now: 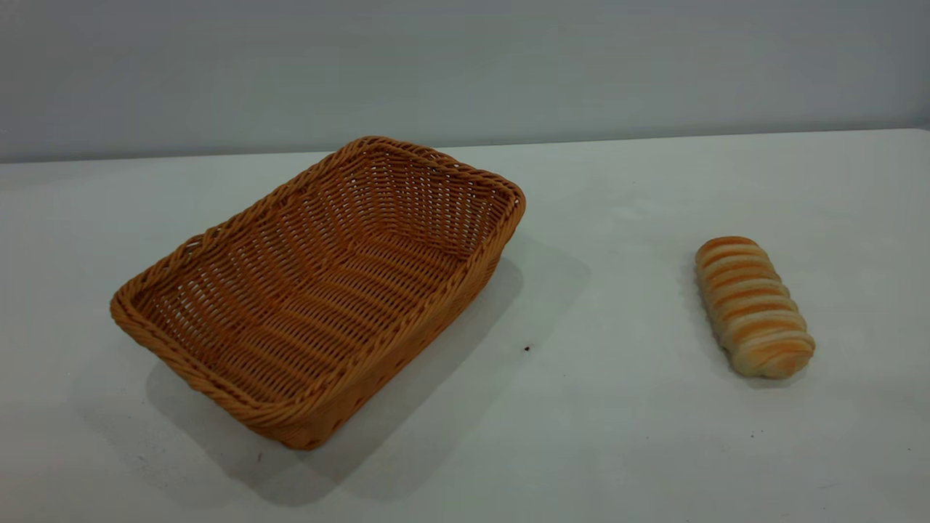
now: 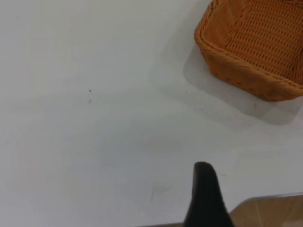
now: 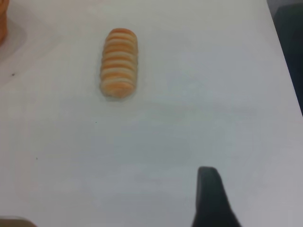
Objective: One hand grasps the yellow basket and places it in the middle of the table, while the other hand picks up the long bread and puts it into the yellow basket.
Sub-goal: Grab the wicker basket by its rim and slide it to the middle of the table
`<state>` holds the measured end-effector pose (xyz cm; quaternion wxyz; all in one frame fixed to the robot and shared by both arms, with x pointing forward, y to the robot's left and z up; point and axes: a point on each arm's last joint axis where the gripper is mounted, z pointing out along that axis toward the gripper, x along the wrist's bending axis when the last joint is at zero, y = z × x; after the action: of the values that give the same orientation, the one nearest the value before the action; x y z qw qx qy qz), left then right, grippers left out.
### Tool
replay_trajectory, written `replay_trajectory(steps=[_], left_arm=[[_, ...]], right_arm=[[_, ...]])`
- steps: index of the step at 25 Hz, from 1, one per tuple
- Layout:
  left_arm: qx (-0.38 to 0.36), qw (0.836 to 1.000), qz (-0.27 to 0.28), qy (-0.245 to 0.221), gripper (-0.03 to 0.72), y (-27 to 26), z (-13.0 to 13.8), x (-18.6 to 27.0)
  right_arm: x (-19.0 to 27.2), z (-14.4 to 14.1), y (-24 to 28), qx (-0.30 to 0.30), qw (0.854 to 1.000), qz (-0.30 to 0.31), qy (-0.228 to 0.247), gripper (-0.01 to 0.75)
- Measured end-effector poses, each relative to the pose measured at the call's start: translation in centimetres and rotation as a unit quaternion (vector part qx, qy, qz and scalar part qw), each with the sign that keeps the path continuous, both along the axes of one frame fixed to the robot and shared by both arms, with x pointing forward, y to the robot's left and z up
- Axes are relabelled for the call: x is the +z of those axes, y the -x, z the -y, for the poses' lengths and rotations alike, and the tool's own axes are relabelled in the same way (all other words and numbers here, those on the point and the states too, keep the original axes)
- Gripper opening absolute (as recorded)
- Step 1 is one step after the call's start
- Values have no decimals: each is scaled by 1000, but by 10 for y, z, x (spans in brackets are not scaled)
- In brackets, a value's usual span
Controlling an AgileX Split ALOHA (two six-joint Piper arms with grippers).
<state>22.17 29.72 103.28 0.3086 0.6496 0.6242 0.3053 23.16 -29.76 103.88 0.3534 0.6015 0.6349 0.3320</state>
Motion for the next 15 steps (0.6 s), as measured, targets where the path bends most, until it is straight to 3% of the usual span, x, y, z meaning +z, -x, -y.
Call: replay_trajectory(steps=[7,15], left_arm=[[26,999,-4,34,562,-2,0,8],[64,987,-122,82,562,-71,0,39]], right_arm=[[6,-1,1,4,1000,17,-5,498],[34,-5,-62,23,999,-15,-21,513]])
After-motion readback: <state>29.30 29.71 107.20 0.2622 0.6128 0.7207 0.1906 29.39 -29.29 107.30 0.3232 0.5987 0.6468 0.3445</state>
